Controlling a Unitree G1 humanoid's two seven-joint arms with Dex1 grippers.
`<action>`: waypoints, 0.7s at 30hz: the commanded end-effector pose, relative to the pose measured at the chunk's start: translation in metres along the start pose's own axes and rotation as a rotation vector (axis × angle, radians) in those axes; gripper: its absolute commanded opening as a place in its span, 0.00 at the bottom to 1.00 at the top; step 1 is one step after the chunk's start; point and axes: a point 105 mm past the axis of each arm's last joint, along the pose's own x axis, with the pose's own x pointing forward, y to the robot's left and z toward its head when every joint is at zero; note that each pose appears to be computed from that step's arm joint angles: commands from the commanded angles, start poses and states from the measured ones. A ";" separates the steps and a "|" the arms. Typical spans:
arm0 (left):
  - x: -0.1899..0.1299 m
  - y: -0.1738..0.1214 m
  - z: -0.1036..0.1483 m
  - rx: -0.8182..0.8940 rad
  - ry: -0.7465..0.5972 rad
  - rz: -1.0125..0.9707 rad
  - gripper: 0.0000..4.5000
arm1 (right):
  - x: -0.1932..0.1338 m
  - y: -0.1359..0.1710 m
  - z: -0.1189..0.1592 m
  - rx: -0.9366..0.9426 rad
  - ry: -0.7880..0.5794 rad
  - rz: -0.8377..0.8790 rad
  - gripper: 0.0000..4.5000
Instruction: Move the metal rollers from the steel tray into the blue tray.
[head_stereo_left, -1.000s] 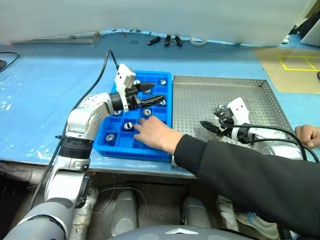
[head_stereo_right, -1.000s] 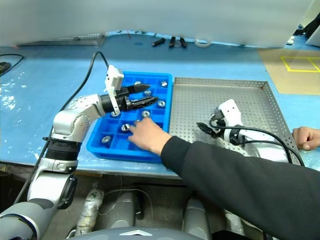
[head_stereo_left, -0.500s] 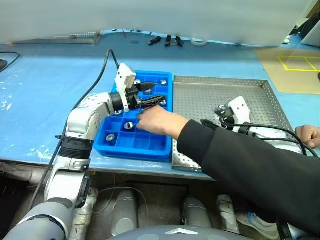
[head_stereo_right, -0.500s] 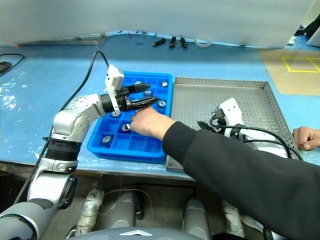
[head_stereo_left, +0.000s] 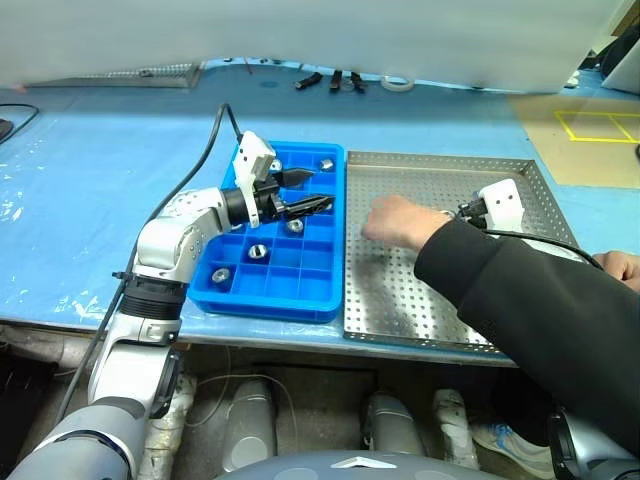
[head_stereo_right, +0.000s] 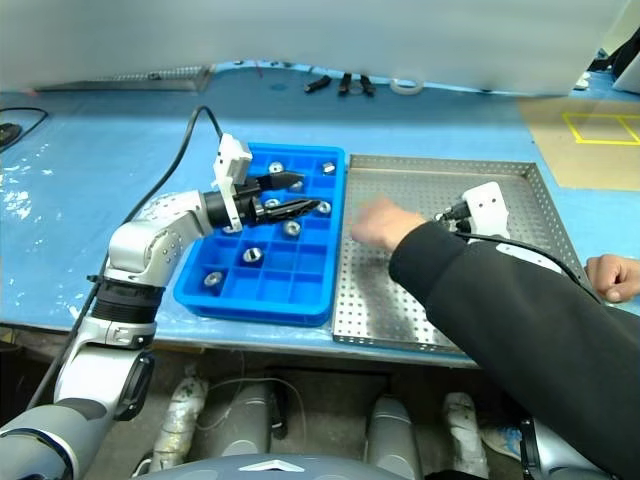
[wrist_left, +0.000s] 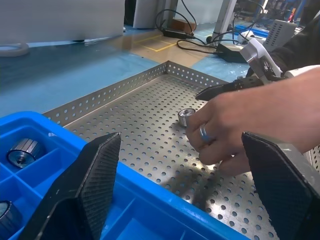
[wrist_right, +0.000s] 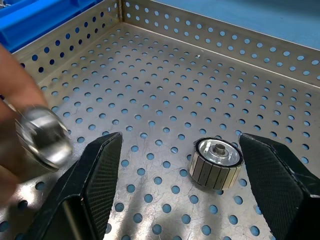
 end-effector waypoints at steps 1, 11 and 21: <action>0.000 -0.002 0.010 0.041 -0.019 -0.012 0.90 | -0.003 0.002 0.014 -0.021 -0.052 0.007 0.87; 0.000 -0.003 0.009 0.041 -0.014 -0.014 0.90 | -0.002 0.006 0.014 -0.023 -0.047 0.035 0.87; -0.006 -0.013 -0.004 0.037 0.042 -0.071 0.90 | -0.012 0.042 0.010 -0.021 -0.028 0.258 0.87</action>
